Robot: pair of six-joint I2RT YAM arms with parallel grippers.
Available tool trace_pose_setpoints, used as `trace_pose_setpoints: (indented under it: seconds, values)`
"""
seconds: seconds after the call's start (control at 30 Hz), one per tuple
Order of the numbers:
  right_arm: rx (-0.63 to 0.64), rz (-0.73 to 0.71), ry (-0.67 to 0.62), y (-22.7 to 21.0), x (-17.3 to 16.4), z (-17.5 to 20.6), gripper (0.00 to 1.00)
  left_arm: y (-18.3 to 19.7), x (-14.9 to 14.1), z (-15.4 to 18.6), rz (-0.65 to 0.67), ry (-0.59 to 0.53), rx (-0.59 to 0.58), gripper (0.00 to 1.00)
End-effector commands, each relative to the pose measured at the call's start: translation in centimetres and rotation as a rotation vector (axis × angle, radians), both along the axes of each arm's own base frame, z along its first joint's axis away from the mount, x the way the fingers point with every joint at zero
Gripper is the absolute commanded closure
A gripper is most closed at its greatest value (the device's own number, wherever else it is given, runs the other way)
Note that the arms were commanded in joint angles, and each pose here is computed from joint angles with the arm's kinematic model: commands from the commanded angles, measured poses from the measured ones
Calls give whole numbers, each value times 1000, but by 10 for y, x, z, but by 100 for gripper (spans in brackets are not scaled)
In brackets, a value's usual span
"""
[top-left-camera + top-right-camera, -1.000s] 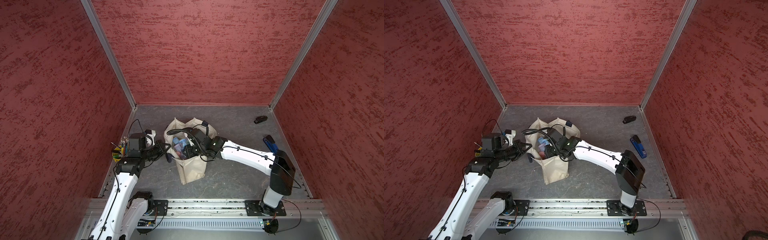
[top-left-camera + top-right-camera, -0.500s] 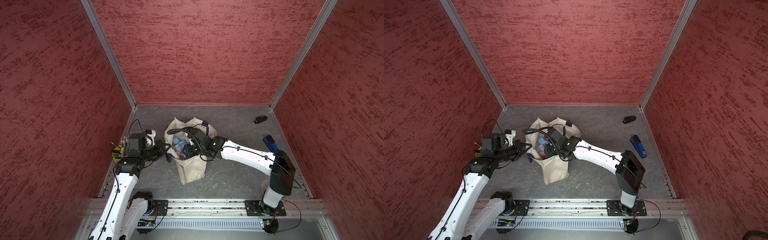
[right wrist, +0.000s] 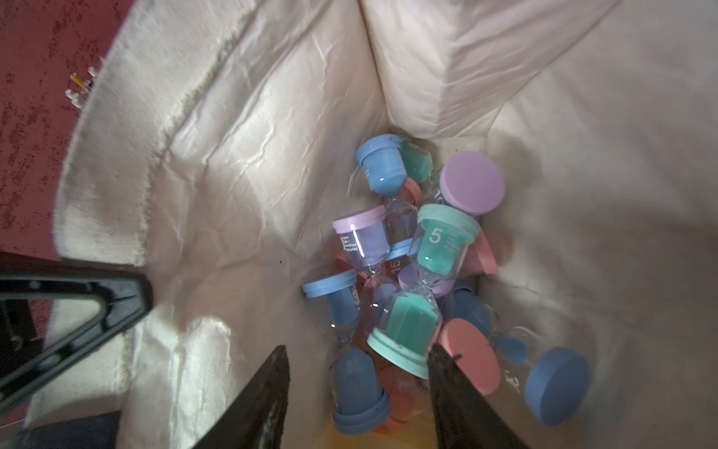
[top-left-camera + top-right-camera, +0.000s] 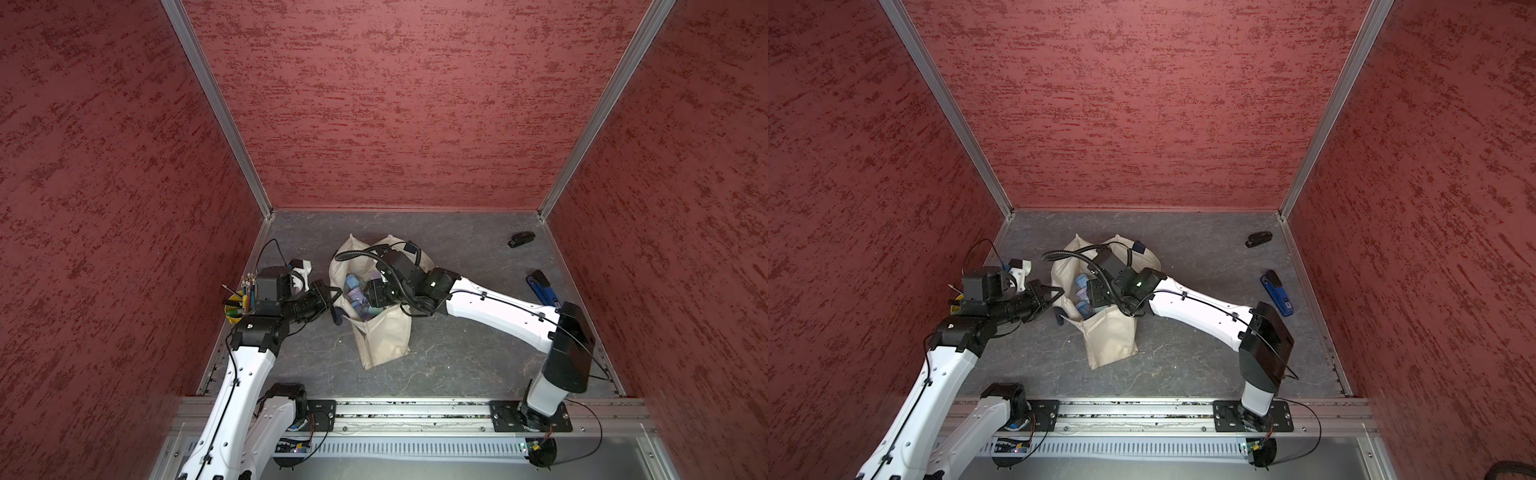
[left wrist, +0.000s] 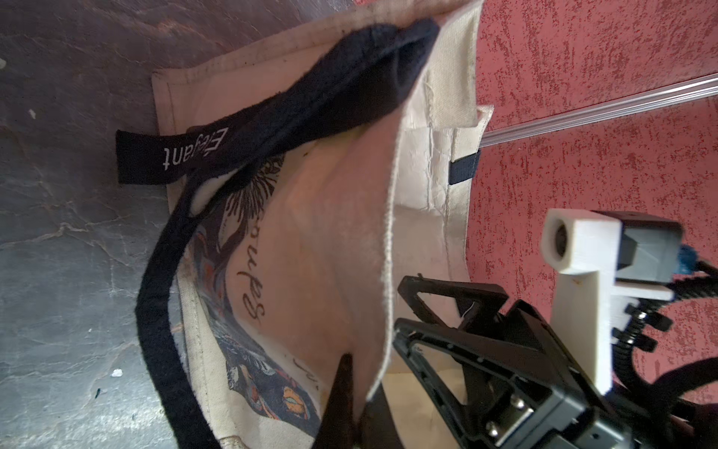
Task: Put the hourglass into the canvas bag
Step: Place the hourglass in the canvas bag.
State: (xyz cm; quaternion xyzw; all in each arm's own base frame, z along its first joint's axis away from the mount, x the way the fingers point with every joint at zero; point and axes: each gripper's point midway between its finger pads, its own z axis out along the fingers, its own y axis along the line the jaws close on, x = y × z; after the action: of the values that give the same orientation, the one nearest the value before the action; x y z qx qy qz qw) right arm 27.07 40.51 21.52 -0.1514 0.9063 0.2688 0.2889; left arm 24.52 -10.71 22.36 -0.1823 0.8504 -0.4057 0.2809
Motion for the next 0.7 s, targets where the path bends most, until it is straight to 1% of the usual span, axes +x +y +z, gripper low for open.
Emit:
trace_pose_setpoints:
  seconds: [0.0,0.03,0.1,0.13,0.2,0.3,0.37,0.4,0.43,0.47,0.5,0.53,0.57,0.6,0.67]
  values:
    - [88,-103,-143,-22,9,71,39,-1,0,6,-13,-35,1,100]
    - [99,-139,-170,-30,12,81,37,0,1,7,-13,-39,0,98]
    - [122,-213,-228,-50,15,100,35,0,2,8,-11,-41,1,85]
    - [135,-270,-258,-64,18,109,32,0,2,8,-10,-44,2,77]
    - [175,-350,-314,-89,17,127,26,1,3,11,-8,-51,4,67]
    - [223,-503,-373,-132,16,139,19,2,3,14,-1,-64,15,53]
    - [256,-557,-426,-156,12,148,18,5,3,18,5,-75,33,44]
    - [267,-585,-451,-167,10,148,16,6,3,19,11,-77,45,41]
    - [279,-614,-494,-181,8,150,5,9,3,22,20,-86,63,37]
    - [282,-630,-527,-192,5,149,1,12,4,25,29,-96,81,33]
    - [294,-648,-545,-204,1,146,1,15,4,29,40,-108,103,30]
    - [305,-676,-548,-218,-2,143,1,19,5,32,49,-120,127,11]
    - [312,-722,-531,-233,0,137,1,23,5,36,57,-134,156,0]
    - [298,-775,-498,-251,6,128,2,29,6,39,73,-148,203,0]
    - [228,-815,-422,-277,25,102,2,47,9,45,136,-174,308,0]
